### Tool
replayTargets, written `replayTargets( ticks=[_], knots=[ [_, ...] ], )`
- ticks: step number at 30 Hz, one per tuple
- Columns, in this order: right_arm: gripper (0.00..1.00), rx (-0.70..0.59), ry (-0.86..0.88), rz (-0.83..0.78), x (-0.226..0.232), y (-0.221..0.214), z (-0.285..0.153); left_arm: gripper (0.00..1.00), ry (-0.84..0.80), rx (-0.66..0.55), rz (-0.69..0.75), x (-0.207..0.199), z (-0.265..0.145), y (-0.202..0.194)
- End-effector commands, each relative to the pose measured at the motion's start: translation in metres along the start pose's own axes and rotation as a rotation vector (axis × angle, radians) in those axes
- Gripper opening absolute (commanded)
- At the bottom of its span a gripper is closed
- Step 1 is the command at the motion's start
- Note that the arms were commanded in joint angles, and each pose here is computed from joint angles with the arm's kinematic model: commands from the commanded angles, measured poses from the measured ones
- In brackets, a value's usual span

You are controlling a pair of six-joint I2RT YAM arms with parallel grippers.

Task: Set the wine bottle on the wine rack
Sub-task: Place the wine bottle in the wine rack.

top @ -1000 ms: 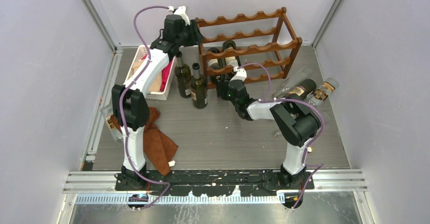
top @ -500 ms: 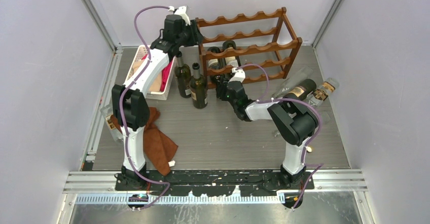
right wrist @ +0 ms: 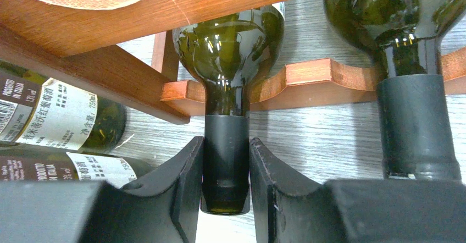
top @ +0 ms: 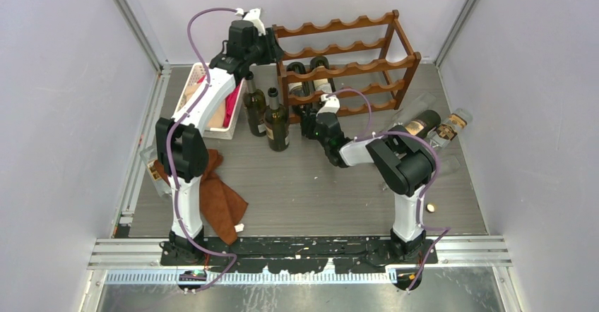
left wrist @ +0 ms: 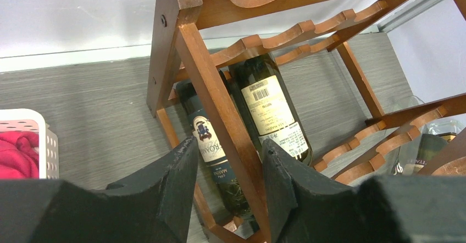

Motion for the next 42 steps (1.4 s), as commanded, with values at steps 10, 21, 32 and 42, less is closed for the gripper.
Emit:
replayTargets(
  ticks=[10,21,32,42],
  knots=[
    [0.07,-0.088,0.049,-0.007,0.023,0.032,0.023,0.47,-0.029,-0.07,0.036,-0.004,-0.015,0.027],
    [0.26,-0.062,0.032,0.014,0.019,0.035,0.033,0.59,0.007,-0.116,0.051,0.001,-0.044,0.054],
    [0.73,-0.021,0.065,-0.004,0.025,0.032,0.025,0.69,0.002,-0.174,0.059,-0.007,-0.109,0.088],
    [0.9,0.034,0.156,-0.06,0.039,0.034,-0.008,0.74,-0.08,-0.267,0.031,-0.032,-0.185,0.095]
  ],
)
Point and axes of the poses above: each gripper's point midway between its finger pads, its own z axis out along the fingers, its own x axis along the line the jaws close on, y = z × x, the point moved 1 cm from there along -z, back along the fingers, and after that the axes turned 15 degrees about z, right-handed, at the moved point
